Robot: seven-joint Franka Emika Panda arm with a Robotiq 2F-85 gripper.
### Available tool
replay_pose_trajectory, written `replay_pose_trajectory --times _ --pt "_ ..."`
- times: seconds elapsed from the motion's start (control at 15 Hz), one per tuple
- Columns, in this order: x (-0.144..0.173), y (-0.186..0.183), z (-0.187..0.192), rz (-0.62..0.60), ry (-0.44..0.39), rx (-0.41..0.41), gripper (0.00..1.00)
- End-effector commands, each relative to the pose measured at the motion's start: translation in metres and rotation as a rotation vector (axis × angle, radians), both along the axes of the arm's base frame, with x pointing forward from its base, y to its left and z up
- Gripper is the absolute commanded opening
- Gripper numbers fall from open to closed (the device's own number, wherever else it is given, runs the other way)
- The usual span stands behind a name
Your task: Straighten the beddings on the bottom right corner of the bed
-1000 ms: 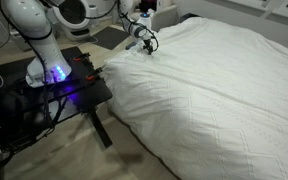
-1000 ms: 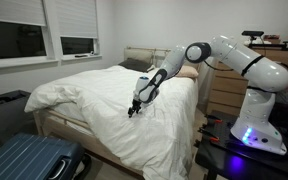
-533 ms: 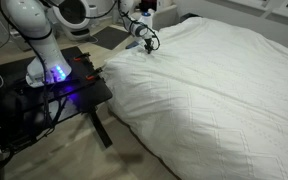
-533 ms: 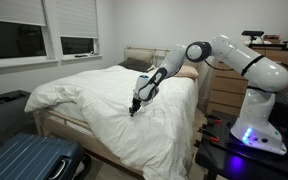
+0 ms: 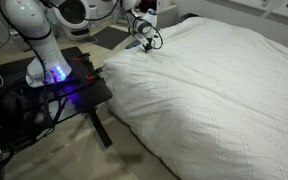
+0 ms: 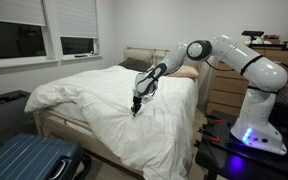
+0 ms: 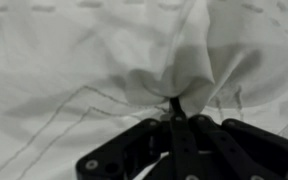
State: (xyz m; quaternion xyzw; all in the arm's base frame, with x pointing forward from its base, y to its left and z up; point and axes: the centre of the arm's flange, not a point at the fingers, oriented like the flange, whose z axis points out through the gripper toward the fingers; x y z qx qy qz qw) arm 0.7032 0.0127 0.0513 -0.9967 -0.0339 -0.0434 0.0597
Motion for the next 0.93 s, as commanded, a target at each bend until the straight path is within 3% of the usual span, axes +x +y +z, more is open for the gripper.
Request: replay_pose_trajectory --times 0.0,0.4,0.87 --pt "-0.034 0.029 0.003 0.097 0.121 0.048 0.01" --pt "-0.054 0.065 0.04 0.265 0.081 0.069 0.01" --pt "-0.044 0.084 0.086 0.428 0.018 0.051 0.01"
